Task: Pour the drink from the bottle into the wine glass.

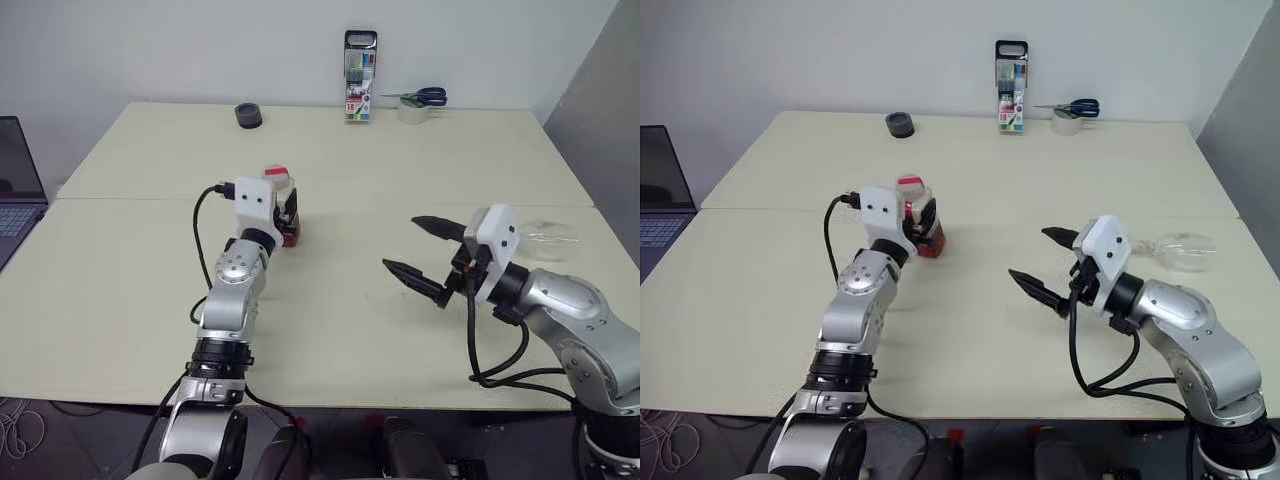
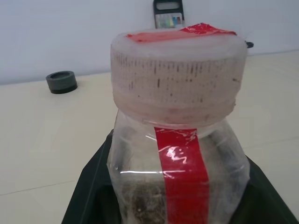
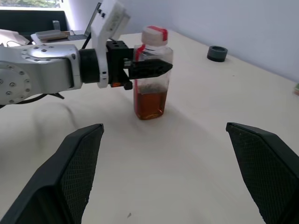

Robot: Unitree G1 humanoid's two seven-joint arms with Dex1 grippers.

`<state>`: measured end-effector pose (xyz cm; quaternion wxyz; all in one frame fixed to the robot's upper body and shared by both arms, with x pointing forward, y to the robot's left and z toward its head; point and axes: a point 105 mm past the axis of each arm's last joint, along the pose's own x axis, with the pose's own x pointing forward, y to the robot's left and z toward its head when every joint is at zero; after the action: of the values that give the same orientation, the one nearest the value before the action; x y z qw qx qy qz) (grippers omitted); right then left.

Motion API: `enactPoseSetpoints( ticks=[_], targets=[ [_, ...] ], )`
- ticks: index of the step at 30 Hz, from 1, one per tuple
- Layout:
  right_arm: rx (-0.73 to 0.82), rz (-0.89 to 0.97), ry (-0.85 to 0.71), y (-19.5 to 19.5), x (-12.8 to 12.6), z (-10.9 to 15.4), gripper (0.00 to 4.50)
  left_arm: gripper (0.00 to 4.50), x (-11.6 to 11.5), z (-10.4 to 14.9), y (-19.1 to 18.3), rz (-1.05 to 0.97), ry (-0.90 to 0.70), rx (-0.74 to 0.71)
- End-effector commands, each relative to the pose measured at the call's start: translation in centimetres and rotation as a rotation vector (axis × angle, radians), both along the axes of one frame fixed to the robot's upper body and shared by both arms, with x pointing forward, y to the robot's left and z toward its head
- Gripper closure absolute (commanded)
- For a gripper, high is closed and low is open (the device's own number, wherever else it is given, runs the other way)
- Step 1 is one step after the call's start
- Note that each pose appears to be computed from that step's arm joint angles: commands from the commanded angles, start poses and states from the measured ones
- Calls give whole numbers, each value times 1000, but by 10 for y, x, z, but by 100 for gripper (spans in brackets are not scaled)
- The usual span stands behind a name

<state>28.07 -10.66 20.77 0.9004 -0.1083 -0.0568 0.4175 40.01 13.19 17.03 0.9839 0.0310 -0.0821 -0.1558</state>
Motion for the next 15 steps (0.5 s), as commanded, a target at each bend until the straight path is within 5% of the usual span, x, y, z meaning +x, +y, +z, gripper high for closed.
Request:
enactPoseSetpoints(
  ticks=[1, 7, 15],
  targets=[
    [28, -46, -63, -2, -2, 22, 0, 269, -15, 25, -32, -287, -62, -7],
    [53, -58, -45, 8, -4, 36, 0, 269, -38, 27, -71, -708, -65, 122],
    [91, -108, -77, 39, 9, 48, 0, 270, -48, 33, -93, -975, -91, 223]
  ],
)
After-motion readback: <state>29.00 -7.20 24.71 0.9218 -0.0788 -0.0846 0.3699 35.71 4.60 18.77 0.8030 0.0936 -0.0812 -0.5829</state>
